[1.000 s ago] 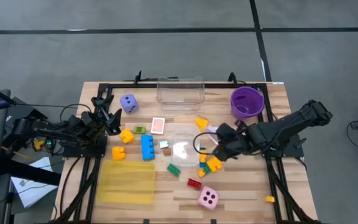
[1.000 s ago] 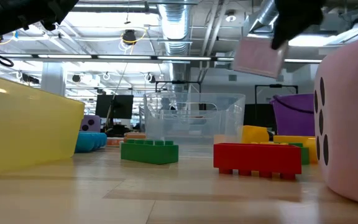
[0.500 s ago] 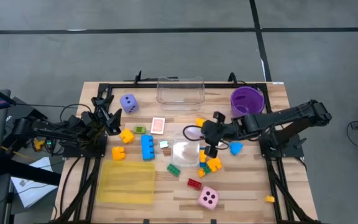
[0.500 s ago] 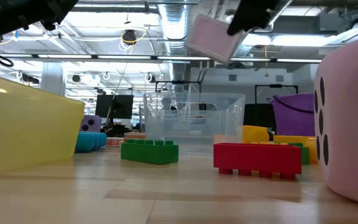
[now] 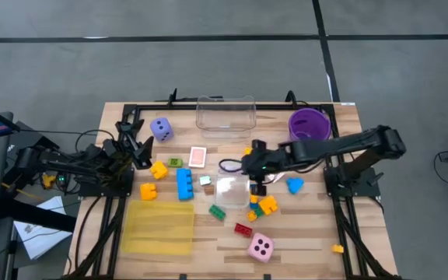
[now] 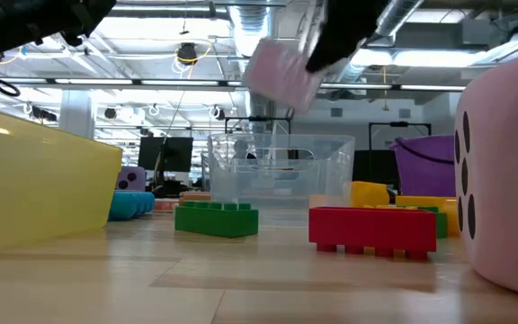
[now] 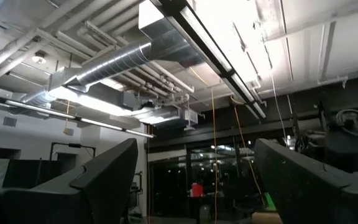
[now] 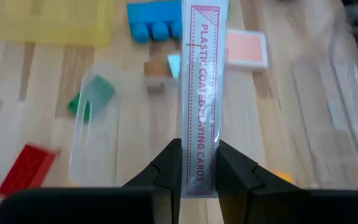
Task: Pick & Place Toys
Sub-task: Put the pink playing card box into the bottom transparent bin, then put the red playing card box into the bottom transparent bin
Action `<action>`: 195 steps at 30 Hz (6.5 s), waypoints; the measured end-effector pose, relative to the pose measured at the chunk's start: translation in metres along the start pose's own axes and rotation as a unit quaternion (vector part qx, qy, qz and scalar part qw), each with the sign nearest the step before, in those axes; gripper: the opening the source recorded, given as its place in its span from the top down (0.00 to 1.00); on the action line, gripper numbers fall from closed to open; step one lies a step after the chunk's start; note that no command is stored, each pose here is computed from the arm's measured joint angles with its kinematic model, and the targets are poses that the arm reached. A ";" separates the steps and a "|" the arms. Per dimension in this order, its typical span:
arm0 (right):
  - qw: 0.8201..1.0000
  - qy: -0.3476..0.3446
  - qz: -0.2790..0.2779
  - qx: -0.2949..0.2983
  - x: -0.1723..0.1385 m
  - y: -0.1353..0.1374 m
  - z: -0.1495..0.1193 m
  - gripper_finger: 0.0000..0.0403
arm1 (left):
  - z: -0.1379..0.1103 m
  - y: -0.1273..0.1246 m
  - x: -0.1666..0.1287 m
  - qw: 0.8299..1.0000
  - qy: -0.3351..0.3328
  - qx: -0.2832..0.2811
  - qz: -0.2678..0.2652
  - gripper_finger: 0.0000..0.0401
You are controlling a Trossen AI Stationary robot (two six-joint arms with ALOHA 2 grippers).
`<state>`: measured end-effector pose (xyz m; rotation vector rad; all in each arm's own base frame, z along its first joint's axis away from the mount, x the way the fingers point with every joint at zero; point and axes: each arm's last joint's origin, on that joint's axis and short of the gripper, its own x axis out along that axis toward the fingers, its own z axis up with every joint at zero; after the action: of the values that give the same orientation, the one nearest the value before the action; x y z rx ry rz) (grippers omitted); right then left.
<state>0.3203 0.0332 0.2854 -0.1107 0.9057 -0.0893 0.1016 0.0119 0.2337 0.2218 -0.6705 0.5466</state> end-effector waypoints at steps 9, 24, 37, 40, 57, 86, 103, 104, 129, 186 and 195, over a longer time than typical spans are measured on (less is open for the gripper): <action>0.998 0.053 0.020 -0.025 0.038 0.002 0.002 0.84 | -0.003 -0.001 0.001 1.000 0.008 0.004 0.001 0.20; 0.991 0.129 0.020 -0.006 0.083 0.001 -0.013 0.84 | -0.003 -0.002 0.001 1.000 0.009 0.005 0.000 0.20; 0.990 0.139 0.032 0.008 0.090 -0.021 -0.015 0.84 | -0.003 -0.002 0.001 1.000 0.009 0.004 0.000 0.20; 0.990 0.135 0.033 0.010 0.095 -0.022 -0.015 0.84 | -0.003 -0.002 0.001 1.000 0.009 0.004 0.000 0.20; 0.986 0.162 0.039 0.000 0.105 -0.023 -0.021 0.84 | -0.003 -0.002 0.001 1.000 0.009 0.004 0.000 0.20; 0.989 0.148 0.024 0.007 0.091 -0.028 0.000 0.62 | -0.003 -0.002 0.001 1.000 0.009 0.004 0.000 0.20; 0.969 0.099 -0.102 0.201 0.011 -0.042 0.011 0.61 | -0.005 -0.003 0.001 1.000 0.019 0.009 -0.004 0.20; 0.969 0.093 -0.102 0.205 0.006 -0.041 0.011 0.61 | -0.006 -0.003 0.001 1.000 0.021 0.010 -0.005 0.20; 0.901 0.216 -0.105 0.360 -0.015 -0.016 -0.019 0.04 | -0.009 -0.004 0.001 0.999 0.036 0.004 -0.011 0.20; 0.871 0.245 -0.127 0.406 0.082 -0.024 -0.143 0.02 | -0.009 -0.004 0.001 0.999 0.036 -0.011 -0.011 0.20; 0.869 0.250 -0.105 0.413 0.084 -0.028 -0.148 0.04 | -0.009 -0.004 0.001 0.999 0.036 -0.011 -0.011 0.20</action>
<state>0.2545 -0.0139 0.1333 0.6459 1.3005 -0.7295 0.1087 0.0121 0.2275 0.1869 -0.6040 0.5237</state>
